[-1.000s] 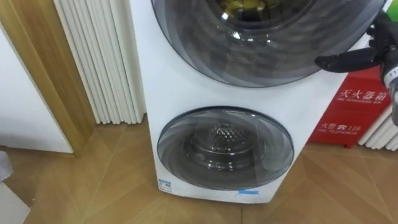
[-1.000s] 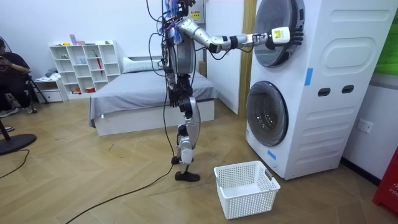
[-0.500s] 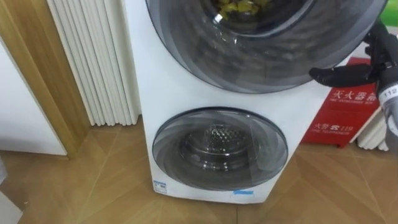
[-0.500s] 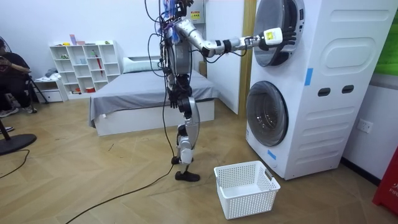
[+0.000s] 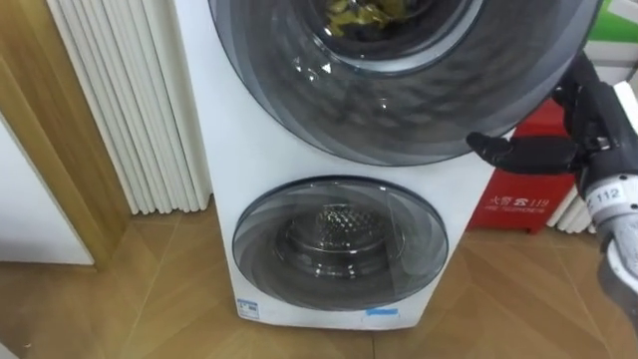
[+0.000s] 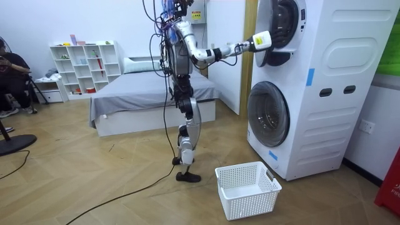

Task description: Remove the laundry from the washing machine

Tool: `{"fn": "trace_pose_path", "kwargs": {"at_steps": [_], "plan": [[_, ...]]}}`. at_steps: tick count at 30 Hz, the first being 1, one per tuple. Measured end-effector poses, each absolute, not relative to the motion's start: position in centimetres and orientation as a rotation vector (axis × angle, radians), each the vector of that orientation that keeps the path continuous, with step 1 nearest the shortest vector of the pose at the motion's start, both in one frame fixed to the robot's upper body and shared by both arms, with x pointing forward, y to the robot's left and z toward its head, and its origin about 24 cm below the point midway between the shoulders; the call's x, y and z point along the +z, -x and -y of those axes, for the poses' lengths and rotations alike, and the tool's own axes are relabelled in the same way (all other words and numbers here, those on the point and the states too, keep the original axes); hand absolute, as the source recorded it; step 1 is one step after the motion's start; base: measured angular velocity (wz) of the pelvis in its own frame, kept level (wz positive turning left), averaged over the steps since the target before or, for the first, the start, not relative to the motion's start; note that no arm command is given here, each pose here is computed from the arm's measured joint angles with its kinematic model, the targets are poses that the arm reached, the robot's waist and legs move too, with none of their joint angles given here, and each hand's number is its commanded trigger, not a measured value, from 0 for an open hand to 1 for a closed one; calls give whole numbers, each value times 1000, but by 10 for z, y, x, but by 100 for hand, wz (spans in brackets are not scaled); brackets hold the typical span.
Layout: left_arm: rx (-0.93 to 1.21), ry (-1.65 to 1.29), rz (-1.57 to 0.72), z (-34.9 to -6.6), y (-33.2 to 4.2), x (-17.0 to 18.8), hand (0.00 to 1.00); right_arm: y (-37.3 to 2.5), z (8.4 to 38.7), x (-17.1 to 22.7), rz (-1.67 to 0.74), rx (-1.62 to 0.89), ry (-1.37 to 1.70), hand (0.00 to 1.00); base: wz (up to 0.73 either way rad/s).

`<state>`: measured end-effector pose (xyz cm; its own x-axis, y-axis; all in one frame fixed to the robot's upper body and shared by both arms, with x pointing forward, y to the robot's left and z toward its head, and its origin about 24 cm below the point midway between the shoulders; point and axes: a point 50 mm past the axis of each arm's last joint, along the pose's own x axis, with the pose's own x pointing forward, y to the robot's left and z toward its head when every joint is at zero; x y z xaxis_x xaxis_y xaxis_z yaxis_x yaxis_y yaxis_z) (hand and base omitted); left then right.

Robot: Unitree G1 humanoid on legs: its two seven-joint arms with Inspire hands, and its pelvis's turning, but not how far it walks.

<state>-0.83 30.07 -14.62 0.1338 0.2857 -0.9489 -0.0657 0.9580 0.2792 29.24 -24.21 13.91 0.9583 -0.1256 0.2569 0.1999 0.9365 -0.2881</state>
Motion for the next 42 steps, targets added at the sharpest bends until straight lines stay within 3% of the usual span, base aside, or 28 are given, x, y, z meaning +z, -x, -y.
{"fn": "trace_pose_path", "kwargs": {"at_steps": [11,19,42], "plan": [[227,-153,-1445,-285,18,-152,0,-262,228,114,236,-40,233,0,1],[225,-145,-1412,-283,6,-153,0,-238,205,73,93,146,242,0,-4],[97,-130,-1435,-250,6,-165,0,-220,158,72,120,399,51,0,-6]]}}
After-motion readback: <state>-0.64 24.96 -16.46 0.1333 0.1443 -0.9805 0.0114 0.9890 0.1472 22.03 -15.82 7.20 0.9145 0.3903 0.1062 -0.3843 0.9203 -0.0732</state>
